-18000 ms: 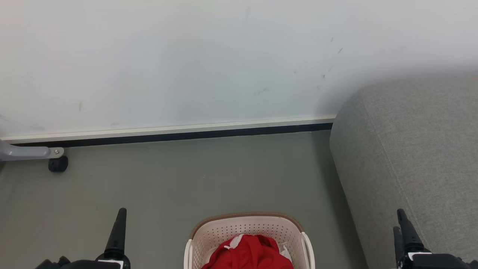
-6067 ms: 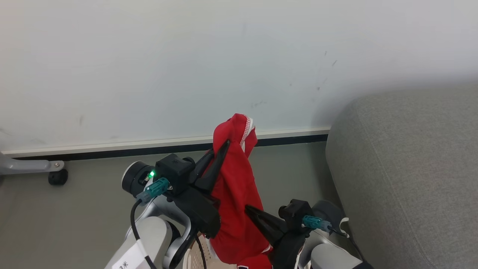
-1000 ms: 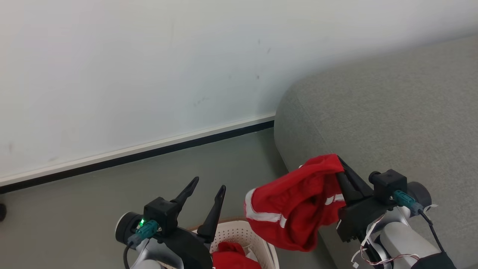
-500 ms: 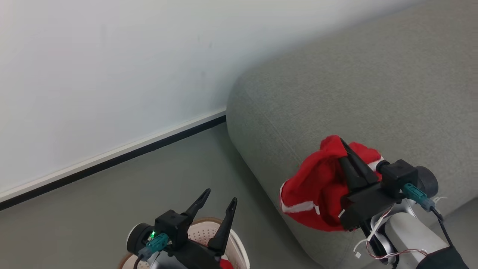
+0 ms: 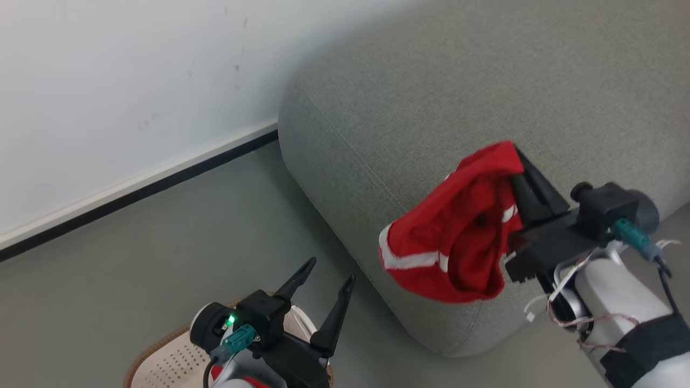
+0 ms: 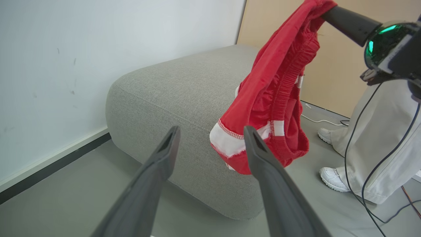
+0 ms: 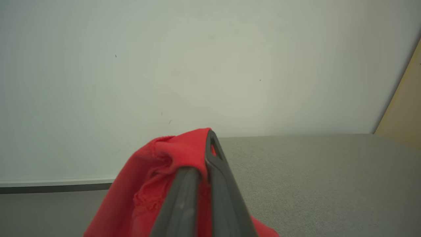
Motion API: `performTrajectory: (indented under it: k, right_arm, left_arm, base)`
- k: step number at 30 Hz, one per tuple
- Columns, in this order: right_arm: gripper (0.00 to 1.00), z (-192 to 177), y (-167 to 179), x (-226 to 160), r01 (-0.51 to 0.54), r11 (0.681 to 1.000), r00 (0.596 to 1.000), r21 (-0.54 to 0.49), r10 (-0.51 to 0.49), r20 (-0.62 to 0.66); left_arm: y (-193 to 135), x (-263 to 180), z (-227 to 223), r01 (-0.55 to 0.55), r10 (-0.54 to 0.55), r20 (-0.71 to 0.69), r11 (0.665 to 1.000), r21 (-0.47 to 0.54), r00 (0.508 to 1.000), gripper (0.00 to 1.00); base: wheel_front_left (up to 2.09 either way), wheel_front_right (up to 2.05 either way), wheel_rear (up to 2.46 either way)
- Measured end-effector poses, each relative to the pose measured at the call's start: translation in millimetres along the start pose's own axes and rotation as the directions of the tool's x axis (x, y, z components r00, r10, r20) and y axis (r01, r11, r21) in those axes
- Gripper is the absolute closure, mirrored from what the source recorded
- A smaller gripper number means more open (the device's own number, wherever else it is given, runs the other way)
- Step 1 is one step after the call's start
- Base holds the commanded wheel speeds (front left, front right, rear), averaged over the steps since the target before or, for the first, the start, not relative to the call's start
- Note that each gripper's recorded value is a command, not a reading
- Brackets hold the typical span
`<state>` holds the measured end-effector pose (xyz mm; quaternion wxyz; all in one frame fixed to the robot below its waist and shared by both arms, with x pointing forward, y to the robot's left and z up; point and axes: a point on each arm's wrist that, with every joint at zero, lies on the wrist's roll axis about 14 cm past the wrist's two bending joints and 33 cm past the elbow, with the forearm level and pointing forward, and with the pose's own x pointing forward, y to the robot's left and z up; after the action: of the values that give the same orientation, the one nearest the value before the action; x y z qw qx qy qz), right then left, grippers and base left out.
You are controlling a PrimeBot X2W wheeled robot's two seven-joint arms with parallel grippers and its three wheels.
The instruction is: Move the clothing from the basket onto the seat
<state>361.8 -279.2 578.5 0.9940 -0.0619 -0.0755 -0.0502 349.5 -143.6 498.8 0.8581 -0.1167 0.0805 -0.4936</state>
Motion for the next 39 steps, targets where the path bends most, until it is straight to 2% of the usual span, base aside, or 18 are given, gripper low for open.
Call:
performTrajectory:
  k: [7, 12, 17, 20, 28, 39]
  right_arm:
    - [1.00, 37.9, -20.0, 57.3, -0.002, 0.998, 0.996, -0.062, 0.007, 0.084]
    - [1.00, 78.4, -36.6, 107.6, 0.014, 0.995, 0.986, -0.097, 0.003, 0.169]
    - [1.00, 115.1, -69.9, 148.3, 0.085, 0.987, 0.970, -0.137, -0.051, 0.237]
    - [1.00, 122.9, -85.9, 166.9, 0.120, 0.981, 0.966, -0.151, -0.080, 0.248]
    - [1.00, 113.6, -100.5, 211.9, 0.158, 0.976, 0.964, -0.147, -0.121, 0.236]
    - [1.00, 44.5, -98.4, 254.2, 0.166, 0.978, 0.982, -0.127, -0.153, 0.109]
  left_arm:
    - [19.8, 9.9, -1.8, 0.002, -0.002, -0.002, 1.000, -0.004, 1.000, 0.00]
    - [37.7, 16.9, 4.3, -0.009, 0.009, 0.023, 1.000, 0.005, 1.000, 0.00]
    - [59.4, 21.0, 8.5, -0.036, 0.036, 0.042, 0.999, 0.000, 0.998, 0.00]
    - [73.7, 20.2, 12.2, -0.063, 0.063, 0.056, 0.998, 0.001, 0.996, 0.00]
    - [111.1, 3.6, 4.6, -0.152, 0.152, 0.048, 0.988, -0.014, 0.987, 0.00]
    - [150.4, -13.0, -12.0, -0.240, 0.241, 0.020, 0.970, -0.029, 0.970, 0.00]
  base:
    - [0.00, 0.00, 0.00]
    - [0.00, 0.00, 0.00]
    - [0.00, 0.00, 0.00]
    - [0.00, 0.00, 0.00]
    - [0.00, 0.00, 0.00]
    - [0.00, 0.00, 0.00]
